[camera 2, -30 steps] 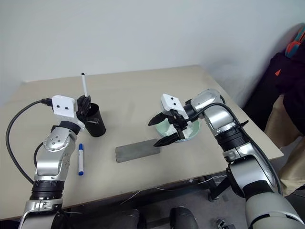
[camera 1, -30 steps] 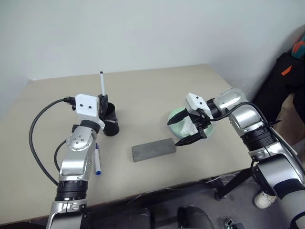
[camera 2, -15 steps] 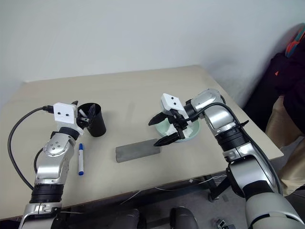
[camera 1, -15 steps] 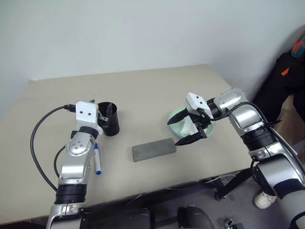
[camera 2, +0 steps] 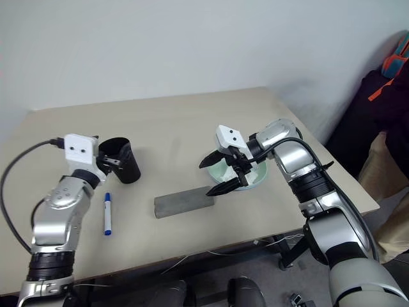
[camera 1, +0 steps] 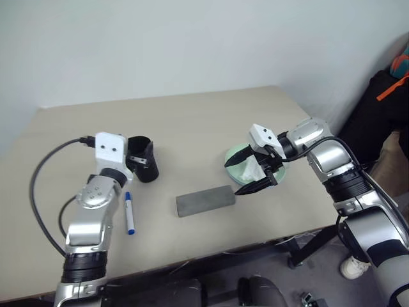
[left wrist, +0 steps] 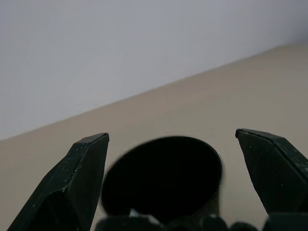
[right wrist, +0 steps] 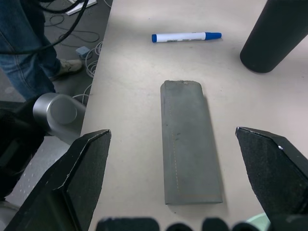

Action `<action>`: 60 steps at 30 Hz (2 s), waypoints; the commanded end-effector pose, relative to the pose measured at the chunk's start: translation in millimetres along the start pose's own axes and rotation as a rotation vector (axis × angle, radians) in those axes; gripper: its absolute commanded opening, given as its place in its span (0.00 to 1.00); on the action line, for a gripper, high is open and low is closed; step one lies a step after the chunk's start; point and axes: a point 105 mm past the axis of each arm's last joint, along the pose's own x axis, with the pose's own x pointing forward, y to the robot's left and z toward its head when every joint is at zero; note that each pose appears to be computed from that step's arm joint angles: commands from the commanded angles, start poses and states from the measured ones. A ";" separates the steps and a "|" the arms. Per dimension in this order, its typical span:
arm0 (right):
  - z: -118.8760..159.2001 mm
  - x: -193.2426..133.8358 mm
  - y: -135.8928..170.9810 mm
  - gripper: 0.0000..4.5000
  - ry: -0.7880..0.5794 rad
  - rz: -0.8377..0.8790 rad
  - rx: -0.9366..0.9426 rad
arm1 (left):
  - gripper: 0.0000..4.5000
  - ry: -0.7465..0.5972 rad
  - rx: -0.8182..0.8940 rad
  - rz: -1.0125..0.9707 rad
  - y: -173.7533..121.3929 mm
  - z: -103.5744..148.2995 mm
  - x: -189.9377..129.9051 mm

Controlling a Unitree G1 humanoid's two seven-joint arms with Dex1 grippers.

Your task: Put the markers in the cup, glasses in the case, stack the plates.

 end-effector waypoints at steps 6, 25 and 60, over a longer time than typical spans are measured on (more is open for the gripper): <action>12.8 -5.8 -2.9 1.00 -0.021 -0.017 -0.049 | 1.00 -0.007 0.049 0.022 3.9 44.7 -8.0; 11.4 -6.2 -2.0 1.00 -0.016 -0.008 -0.045 | 1.00 0.690 -0.178 0.126 -3.4 -53.7 -74.7; 11.6 0.9 1.6 1.00 -0.022 0.003 -0.058 | 0.72 0.903 -0.253 0.252 -18.6 -99.9 -63.3</action>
